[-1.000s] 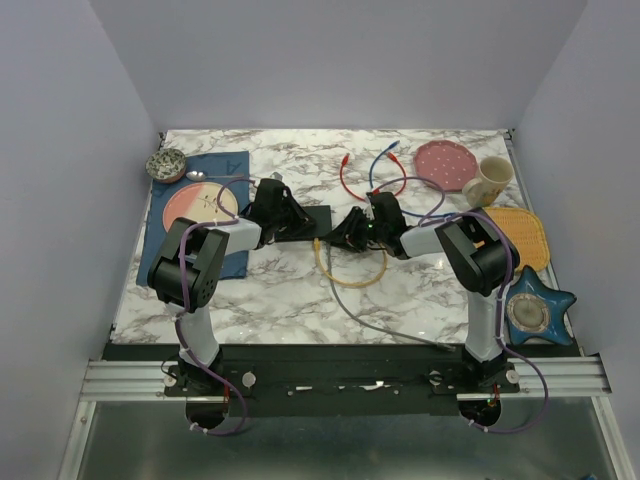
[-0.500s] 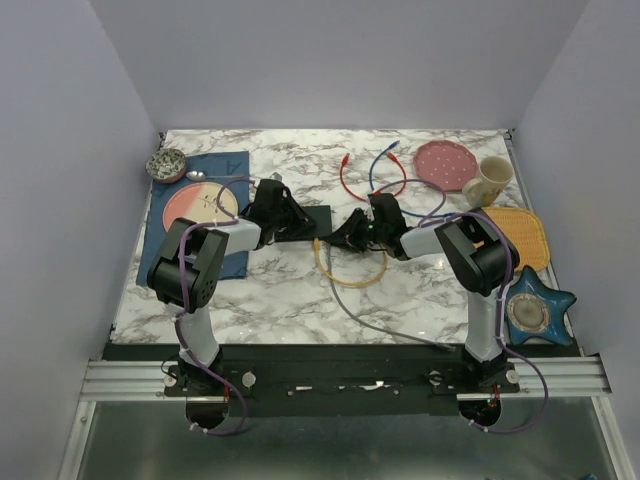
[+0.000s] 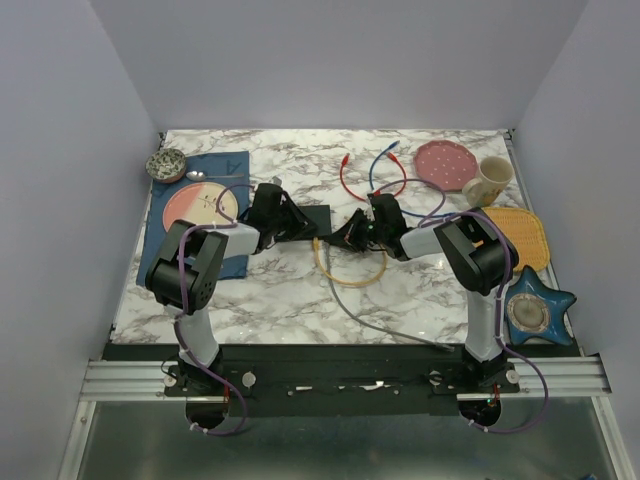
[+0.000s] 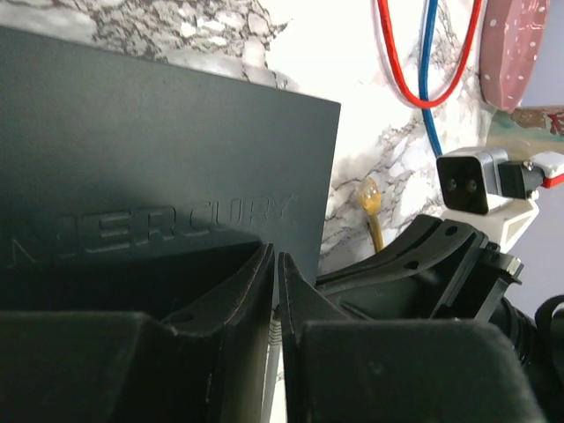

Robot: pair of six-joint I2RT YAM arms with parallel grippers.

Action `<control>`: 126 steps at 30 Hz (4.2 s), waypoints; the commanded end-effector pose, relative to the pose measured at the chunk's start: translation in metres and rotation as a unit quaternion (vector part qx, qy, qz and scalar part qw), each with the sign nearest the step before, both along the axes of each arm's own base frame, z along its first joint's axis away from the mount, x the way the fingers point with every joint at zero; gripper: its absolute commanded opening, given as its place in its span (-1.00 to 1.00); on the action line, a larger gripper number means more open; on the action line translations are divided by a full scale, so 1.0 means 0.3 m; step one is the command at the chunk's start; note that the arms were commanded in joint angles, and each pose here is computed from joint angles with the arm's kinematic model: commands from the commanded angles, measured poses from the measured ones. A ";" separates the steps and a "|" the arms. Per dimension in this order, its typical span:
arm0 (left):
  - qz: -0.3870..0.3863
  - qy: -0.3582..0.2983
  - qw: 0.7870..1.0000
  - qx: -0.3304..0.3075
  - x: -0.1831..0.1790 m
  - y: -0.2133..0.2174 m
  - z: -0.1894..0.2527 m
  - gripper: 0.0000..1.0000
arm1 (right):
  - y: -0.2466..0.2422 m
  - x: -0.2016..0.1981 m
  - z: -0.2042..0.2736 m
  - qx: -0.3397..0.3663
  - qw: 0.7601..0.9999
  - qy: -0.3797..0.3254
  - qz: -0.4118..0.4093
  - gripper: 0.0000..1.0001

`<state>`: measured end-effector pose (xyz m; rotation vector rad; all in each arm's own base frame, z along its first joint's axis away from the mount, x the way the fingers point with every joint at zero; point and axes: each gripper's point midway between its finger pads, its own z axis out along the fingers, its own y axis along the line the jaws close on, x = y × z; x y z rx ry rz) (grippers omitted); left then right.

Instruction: Pull the plug from the switch port

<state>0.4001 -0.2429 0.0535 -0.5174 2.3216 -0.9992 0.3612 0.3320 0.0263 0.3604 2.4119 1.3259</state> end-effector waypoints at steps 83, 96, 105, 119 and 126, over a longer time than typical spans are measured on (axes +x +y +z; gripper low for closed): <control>0.048 -0.058 0.992 -0.103 -0.070 0.044 0.231 -0.42 | -0.300 -0.088 0.247 -0.351 0.926 -0.139 0.018 0.27; 0.055 -0.042 0.992 -0.106 -0.152 0.071 0.198 -0.42 | -0.315 -0.516 0.114 -0.360 0.911 -0.111 0.168 0.32; 0.060 -0.022 0.993 -0.098 -0.215 0.086 0.132 -0.42 | -0.280 -0.624 -0.020 -0.384 0.892 -0.063 0.229 0.26; 0.068 -0.013 0.994 -0.085 -0.260 0.113 0.097 -0.41 | -0.164 -0.743 -0.008 -0.383 0.864 -0.092 0.314 -0.99; 0.069 -0.014 0.994 -0.085 -0.247 0.110 0.106 -0.41 | -0.074 -0.868 0.348 -0.248 0.860 -0.160 0.415 -0.99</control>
